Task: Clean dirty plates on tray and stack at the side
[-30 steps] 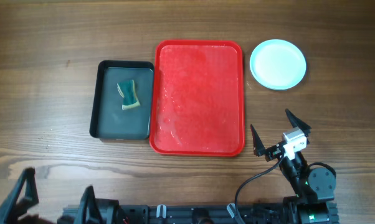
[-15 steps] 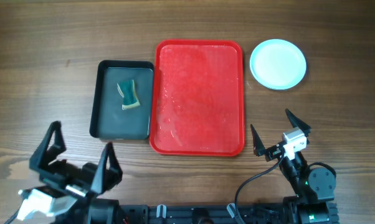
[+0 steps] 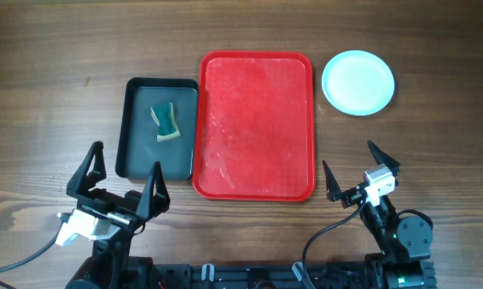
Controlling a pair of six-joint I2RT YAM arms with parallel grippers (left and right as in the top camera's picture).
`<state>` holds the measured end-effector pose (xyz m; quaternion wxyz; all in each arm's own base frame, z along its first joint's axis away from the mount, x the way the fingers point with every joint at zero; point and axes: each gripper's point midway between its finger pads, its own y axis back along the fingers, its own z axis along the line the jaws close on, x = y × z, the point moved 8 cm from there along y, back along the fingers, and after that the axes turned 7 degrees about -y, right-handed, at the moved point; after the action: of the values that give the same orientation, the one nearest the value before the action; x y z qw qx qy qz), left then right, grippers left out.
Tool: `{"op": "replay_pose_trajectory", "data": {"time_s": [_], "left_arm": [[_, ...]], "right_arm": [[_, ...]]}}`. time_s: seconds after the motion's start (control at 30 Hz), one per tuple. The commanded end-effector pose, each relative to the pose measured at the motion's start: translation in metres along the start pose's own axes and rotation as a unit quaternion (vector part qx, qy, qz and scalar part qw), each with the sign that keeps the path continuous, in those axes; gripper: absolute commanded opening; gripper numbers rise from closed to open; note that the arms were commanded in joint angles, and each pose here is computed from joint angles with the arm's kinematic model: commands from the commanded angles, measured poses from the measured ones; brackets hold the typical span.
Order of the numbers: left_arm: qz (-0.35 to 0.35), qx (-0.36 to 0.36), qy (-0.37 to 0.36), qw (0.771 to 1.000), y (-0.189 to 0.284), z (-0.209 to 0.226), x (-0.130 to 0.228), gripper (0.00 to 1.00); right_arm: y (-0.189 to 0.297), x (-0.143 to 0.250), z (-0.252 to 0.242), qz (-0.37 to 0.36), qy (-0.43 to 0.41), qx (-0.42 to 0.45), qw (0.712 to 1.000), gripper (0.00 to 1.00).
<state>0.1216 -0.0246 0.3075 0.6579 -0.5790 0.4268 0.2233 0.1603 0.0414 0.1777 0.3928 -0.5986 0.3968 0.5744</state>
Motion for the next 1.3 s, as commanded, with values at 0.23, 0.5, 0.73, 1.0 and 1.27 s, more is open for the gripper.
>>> {"op": "replay_pose_trajectory", "data": {"time_s": [0.23, 0.5, 0.73, 1.0, 1.27], "left_arm": [[0.026, -0.009, 0.0, 1.0, 0.012, 0.008, 0.045, 1.0], [0.142, -0.037, 0.017, 0.989, 0.02, 0.017, 0.083, 1.0], [0.28, -0.101, 0.037, 0.954, 0.042, 0.029, 0.128, 1.0], [0.321, -0.15, -0.004, 0.935, 0.052, 0.039, 0.138, 1.0], [0.321, -0.149, -0.002, 0.935, 0.052, 0.039, 0.138, 1.0]], "right_arm": [[0.001, -0.002, 0.001, -0.006, -0.007, -0.007, 1.0, 1.0], [0.001, -0.002, 0.001, -0.006, -0.007, -0.007, 1.0, 1.0], [0.001, -0.002, 0.001, -0.006, -0.008, -0.007, 1.0, 1.0], [0.001, -0.002, 0.001, -0.006, -0.007, -0.007, 1.0, 1.0], [0.001, -0.002, 0.001, -0.006, -0.007, -0.007, 1.0, 1.0]]}}
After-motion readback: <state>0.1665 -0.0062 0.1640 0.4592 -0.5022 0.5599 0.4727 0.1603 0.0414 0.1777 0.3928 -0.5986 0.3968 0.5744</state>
